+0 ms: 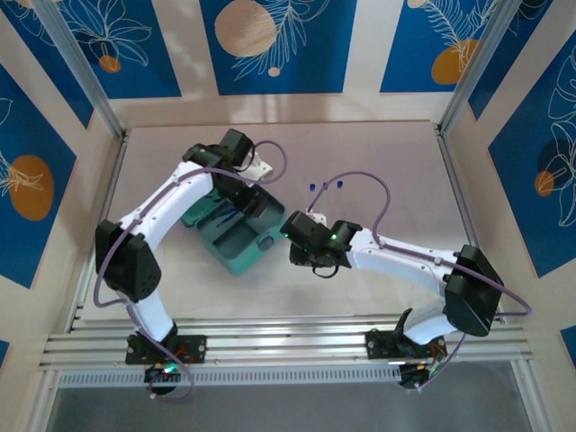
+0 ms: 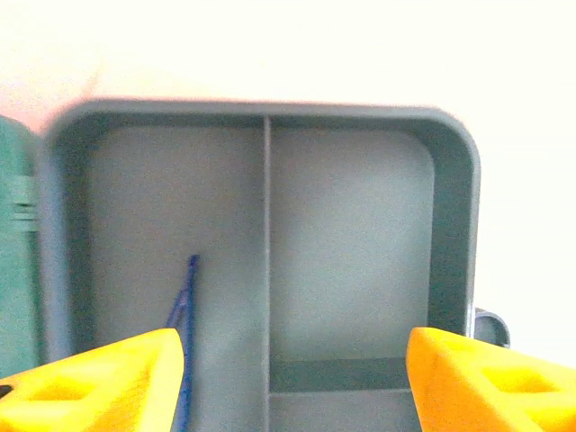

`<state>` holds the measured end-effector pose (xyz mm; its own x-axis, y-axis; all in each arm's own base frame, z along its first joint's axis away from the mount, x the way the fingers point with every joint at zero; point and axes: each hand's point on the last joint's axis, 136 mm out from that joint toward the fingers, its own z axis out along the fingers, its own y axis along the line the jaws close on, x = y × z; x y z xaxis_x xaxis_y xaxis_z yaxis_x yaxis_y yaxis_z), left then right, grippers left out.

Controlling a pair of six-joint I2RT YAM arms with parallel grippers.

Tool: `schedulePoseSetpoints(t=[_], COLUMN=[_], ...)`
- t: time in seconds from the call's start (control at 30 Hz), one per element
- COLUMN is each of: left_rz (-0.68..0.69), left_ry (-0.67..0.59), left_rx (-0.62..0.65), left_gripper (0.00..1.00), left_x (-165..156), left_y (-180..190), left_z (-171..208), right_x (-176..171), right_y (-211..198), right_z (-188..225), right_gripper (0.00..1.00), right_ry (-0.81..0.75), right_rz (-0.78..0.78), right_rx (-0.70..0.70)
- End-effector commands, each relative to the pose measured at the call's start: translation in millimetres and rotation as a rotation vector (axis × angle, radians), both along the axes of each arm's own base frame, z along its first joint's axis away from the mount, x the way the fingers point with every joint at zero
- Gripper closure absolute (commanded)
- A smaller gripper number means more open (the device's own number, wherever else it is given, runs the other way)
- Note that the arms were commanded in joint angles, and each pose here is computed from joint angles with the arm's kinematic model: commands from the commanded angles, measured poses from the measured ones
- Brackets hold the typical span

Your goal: Organize the chemistry lab equipment

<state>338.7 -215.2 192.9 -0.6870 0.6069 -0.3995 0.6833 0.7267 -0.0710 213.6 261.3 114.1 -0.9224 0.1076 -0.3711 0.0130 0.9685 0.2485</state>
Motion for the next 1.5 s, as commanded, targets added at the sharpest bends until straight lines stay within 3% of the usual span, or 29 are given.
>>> schedulePoseSetpoints(t=[0.0, 0.23, 0.4, 0.83, 1.2, 1.47], left_rz=[0.051, 0.278, 0.406, 0.658, 0.755, 0.765], left_ry=[-0.033, -0.042, 0.044, 0.17, 0.325, 0.41], left_rx=[-0.083, -0.195, -0.402, -0.781, -0.821, -0.903], left_gripper=[0.34, 0.32, 0.31, 0.25, 0.27, 0.27], left_x=[4.4, 39.4, 48.4, 48.9, 32.9, 36.0], left_y=[18.5, 101.2, 147.1, 236.8, 265.0, 263.8], left_z=[34.8, 40.4, 30.5, -3.9, -59.5, -84.3], right_x=[5.9, 17.4, 21.5, 26.6, 30.6, 31.6], right_y=[9.5, 25.2, 34.9, 45.4, 42.7, 36.5], right_z=[6.9, 9.2, 8.0, 3.3, 8.3, 11.0], right_gripper=[0.67, 0.67, 0.66, 0.36, 0.36, 0.37], right_ry=[-0.004, 0.001, 0.018, 0.056, 0.044, 0.033], right_rz=[0.015, 0.012, 0.016, 0.004, -0.017, -0.033], right_rx=[0.022, 0.118, 0.195, 0.386, 0.459, 0.486])
